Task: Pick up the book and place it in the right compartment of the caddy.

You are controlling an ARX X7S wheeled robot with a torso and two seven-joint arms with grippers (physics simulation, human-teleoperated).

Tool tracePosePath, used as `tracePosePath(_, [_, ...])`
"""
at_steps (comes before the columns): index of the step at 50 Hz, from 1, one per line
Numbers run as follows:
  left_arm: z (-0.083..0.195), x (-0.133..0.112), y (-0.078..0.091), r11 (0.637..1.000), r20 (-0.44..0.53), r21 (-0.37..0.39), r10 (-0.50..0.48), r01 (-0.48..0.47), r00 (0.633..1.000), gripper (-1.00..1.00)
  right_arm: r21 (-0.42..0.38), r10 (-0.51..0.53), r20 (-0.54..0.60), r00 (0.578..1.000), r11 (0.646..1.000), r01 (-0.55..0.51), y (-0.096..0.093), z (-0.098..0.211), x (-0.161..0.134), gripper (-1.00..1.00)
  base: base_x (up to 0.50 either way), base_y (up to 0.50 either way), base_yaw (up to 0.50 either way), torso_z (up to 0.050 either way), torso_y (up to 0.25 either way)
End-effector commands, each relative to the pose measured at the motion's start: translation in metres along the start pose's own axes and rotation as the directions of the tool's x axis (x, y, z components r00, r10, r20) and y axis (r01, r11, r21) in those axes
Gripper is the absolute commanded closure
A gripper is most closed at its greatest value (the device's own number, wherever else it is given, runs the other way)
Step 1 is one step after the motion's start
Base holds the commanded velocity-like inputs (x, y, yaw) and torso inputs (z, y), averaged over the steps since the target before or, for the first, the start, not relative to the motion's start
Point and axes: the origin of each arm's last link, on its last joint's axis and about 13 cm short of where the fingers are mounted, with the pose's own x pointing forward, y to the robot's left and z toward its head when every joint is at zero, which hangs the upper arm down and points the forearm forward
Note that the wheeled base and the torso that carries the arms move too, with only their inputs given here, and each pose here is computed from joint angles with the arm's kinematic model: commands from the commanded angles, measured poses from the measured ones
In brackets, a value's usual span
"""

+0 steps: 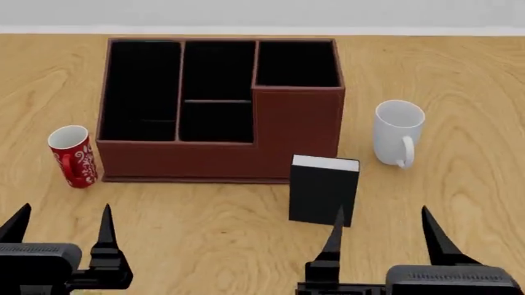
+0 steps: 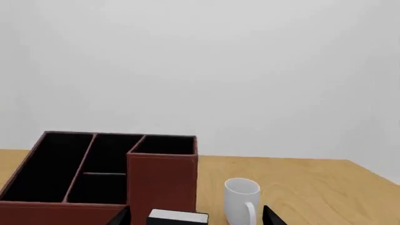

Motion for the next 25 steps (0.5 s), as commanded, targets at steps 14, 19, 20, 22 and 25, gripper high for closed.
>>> tracePosePath(14, [0.0047,0.002,0.0011,1.0,0.009,0.008,0.006,-0.006,1.0,-1.0,-0.012,0.013,0.022,1.0,1.0,-0.013,-0.0029,0.0044,-0.0003,-1.0,0.47,-0.18,0.0,0.0,0.0])
tracePosePath(19, [0.0071,0.0009,0.0008,1.0,0.02,0.02,0.019,-0.02,1.0,-1.0,-0.003,0.028,0.019,0.999,1.0,-0.028,-0.0027,0.005,-0.0003,-1.0,0.5,-0.14,0.0,0.0,0.0])
tracePosePath(20, [0.0077,0.0008,0.0006,1.0,0.021,0.02,0.019,-0.02,1.0,-1.0,-0.01,0.028,0.02,0.999,1.0,-0.028,-0.0025,0.0052,-0.0003,-1.0,0.5,-0.19,0.0,0.0,0.0])
tracePosePath(22, [0.0081,0.0021,0.0006,0.999,0.022,0.019,0.038,-0.039,0.999,-1.0,-0.024,0.039,0.022,0.999,0.999,-0.038,-0.0024,0.0047,-0.0001,-1.0,0.5,-0.19,0.0,0.0,0.0])
tracePosePath(25, [0.0084,0.0026,0.0003,0.999,0.021,0.024,0.045,-0.046,0.999,-1.0,-0.017,0.041,0.03,0.999,0.999,-0.041,-0.0032,0.0068,-0.001,-1.0,0.5,-0.21,0.0,0.0,0.0])
